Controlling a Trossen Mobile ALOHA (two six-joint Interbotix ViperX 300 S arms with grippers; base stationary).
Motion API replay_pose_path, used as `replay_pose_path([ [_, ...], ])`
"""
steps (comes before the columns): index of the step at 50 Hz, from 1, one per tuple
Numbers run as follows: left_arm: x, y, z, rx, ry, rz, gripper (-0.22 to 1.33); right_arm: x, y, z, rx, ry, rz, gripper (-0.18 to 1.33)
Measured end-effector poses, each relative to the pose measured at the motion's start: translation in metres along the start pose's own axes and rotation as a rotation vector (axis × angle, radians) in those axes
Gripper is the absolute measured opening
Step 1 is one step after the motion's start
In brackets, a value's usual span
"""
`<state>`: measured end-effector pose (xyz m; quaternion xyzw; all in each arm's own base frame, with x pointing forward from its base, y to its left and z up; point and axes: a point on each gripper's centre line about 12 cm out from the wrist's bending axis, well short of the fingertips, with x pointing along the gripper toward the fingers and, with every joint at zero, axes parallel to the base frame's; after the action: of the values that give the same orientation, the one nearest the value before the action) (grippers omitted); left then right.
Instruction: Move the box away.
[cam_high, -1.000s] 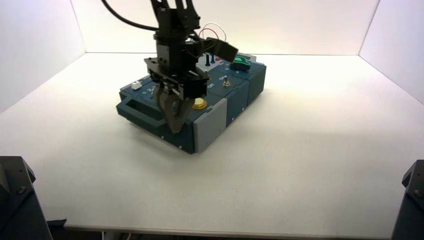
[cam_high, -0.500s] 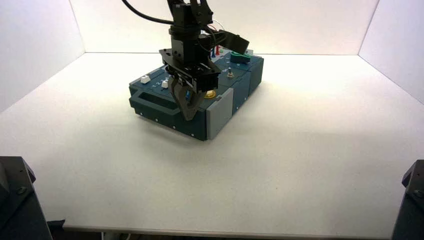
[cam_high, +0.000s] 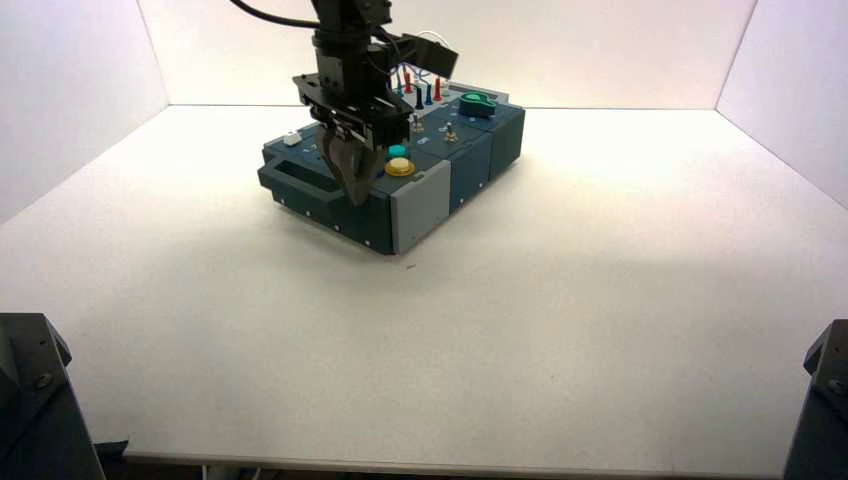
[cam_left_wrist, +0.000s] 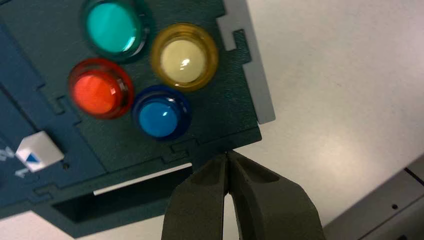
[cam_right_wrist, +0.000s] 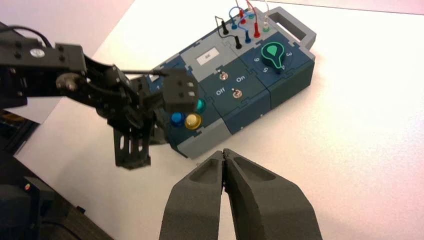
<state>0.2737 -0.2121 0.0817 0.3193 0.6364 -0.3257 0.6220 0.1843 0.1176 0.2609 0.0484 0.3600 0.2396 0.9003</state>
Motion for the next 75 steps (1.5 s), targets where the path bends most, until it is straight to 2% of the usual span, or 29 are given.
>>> replay_pose_path([
  [11,-0.003,0.004,0.005,0.008,-0.014,0.007,-0.17,0.001,0.000,0.000,0.000,-0.002,0.000,-0.14],
  [26,-0.003,0.008,0.019,0.023,-0.030,0.013,-0.17,0.004,-0.001,0.000,0.000,0.009,-0.004,-0.14],
  [40,-0.002,0.008,0.019,0.028,-0.026,0.011,-0.17,0.005,-0.001,0.000,0.000,0.012,-0.005,-0.14],
  [48,-0.010,0.004,0.019,0.037,-0.028,0.009,-0.17,0.008,-0.002,-0.001,0.001,0.025,-0.010,-0.14],
  [53,-0.025,-0.008,0.016,0.065,-0.050,0.013,-0.17,0.013,-0.003,-0.003,-0.004,0.042,-0.018,-0.14],
  [57,-0.035,-0.019,0.010,0.084,-0.052,0.006,-0.17,0.017,-0.004,-0.005,-0.007,0.060,-0.024,-0.14],
  [62,-0.061,-0.036,-0.001,0.104,-0.098,0.008,-0.17,0.024,-0.005,-0.007,-0.024,0.090,-0.032,-0.14],
  [68,-0.092,-0.046,-0.014,0.091,-0.168,0.013,-0.17,0.028,-0.006,-0.008,-0.036,0.105,-0.034,-0.14],
  [75,-0.143,-0.055,-0.041,0.046,-0.293,0.022,-0.17,0.030,-0.006,-0.010,-0.056,0.120,-0.035,-0.14],
])
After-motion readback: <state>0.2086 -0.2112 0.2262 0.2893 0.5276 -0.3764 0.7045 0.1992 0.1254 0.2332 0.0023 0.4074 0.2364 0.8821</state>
